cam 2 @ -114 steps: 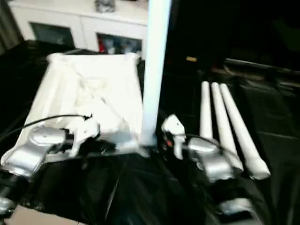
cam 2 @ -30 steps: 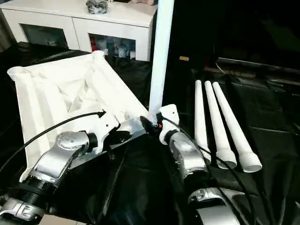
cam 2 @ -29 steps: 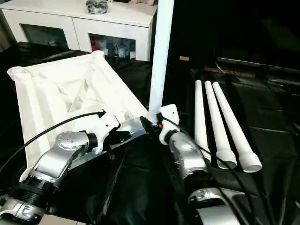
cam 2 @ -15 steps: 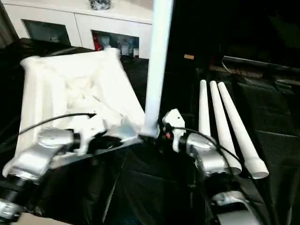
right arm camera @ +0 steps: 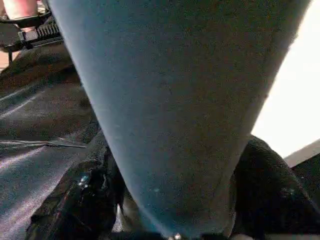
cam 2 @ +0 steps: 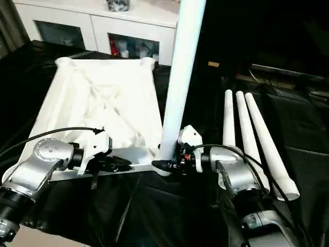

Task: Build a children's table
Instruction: Rotate leg to tighten

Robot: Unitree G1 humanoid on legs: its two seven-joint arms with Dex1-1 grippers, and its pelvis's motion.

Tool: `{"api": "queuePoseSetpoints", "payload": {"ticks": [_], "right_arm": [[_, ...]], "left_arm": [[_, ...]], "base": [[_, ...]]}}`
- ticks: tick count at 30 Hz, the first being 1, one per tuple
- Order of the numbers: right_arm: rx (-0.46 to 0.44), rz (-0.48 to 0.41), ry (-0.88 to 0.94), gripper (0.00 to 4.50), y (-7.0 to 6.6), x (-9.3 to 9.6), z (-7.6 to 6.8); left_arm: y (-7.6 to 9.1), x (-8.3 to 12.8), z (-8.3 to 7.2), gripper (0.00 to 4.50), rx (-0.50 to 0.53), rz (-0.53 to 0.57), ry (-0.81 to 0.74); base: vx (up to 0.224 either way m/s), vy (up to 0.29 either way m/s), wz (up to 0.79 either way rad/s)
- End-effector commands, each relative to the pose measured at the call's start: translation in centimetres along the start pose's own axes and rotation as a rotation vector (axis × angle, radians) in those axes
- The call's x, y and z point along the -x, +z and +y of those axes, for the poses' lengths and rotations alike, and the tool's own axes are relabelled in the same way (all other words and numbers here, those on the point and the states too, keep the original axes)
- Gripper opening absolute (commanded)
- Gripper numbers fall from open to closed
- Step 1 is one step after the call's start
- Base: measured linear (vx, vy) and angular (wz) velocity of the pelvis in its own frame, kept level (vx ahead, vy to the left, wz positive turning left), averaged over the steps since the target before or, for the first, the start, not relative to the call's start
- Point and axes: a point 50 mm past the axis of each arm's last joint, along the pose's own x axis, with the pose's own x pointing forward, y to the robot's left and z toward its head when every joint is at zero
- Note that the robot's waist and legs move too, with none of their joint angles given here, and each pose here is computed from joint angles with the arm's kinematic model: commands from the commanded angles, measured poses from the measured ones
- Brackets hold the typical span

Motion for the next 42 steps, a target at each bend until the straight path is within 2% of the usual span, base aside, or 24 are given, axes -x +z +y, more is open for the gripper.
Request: {"api": "queuePoseSetpoints", "payload": {"ticks": [1,7,11,14,17,19,23,26,27,31,32,34,36,37,38,41,42], "right_arm": [[-0.02,-0.009,0.062,2.66,-0.3,-1.5,1.1],[-0.083,-0.053,-0.309,2.63,-0.5,-2.6,-1.0],[-0.215,-0.098,-0.608,2.63,-1.0,-3.8,-2.3],[-0.251,-0.102,-0.682,2.62,-1.0,-5.0,-2.1],[-0.244,-0.117,-0.719,2.62,-0.6,-6.0,-2.0],[-0.254,-0.137,-0.719,3.18,-0.4,-6.1,-2.0],[-0.234,-0.142,-0.713,3.5,-0.2,-5.6,-2.4],[-0.131,-0.119,-0.741,3.59,0.2,-4.0,-3.0],[-0.127,-0.119,-0.742,3.59,0.2,-4.0,-3.0],[-0.06,-0.112,-0.767,3.59,0.2,0.1,-3.3],[-0.054,-0.112,-0.765,3.59,0.2,0.5,-3.3],[-0.035,-0.124,-0.758,3.59,0.5,2.7,-2.8],[-0.028,-0.129,-0.75,3.59,0.6,3.5,-2.4],[-0.022,-0.132,-0.719,3.59,0.7,4.4,-1.7],[-0.022,-0.132,-0.719,3.59,0.7,4.4,-1.7],[-0.023,-0.11,-0.631,3.59,0.8,4.7,-0.4],[-0.029,-0.096,-0.622,3.63,0.8,4.5,-0.2]], "left_arm": [[-0.4,-0.5,0.4,0.0,0.031,0.03,0.054],[-0.1,-1.6,1.4,0.0,0.129,-0.002,0.277],[0.8,-3.7,0.9,0.0,0.208,-0.027,0.402],[1.4,-4.9,0.3,0.0,0.25,-0.032,0.449],[1.8,-5.5,-0.2,0.0,0.262,-0.038,0.456],[1.9,-5.5,0.0,0.0,0.264,-0.045,0.469],[1.8,-5.3,0.3,0.0,0.25,-0.035,0.477],[1.7,-5.1,0.5,0.0,0.254,-0.013,0.502],[1.6,-5.1,0.5,0.0,0.255,-0.012,0.503],[1.4,-5.0,0.6,0.0,0.258,0.008,0.532],[1.3,-5.0,0.6,0.0,0.258,0.008,0.532],[1.3,-5.1,0.5,0.0,0.256,0.007,0.531],[1.2,-5.1,0.4,0.0,0.252,0.006,0.525],[1.4,-5.2,0.4,0.0,0.23,-0.006,0.522],[1.4,-5.2,0.4,0.0,0.23,-0.006,0.522],[2.6,-5.2,0.5,0.0,0.173,-0.082,0.526],[3.2,-5.1,0.6,0.27,0.173,-0.115,0.524]], "base": [[0.0,0.0,0.0],[0.0,0.0,0.0],[0.0,0.0,0.0],[0.0,0.0,0.0],[0.0,0.0,0.0],[0.0,0.0,0.0],[0.0,0.0,0.0],[0.0,0.0,0.0],[0.0,0.0,0.0],[0.0,0.0,0.0],[0.0,0.0,0.0],[0.0,0.0,0.0],[0.0,0.0,0.0],[0.0,0.0,0.0],[0.0,0.0,0.0],[0.0,0.0,0.0],[0.0,0.0,0.0]]}}
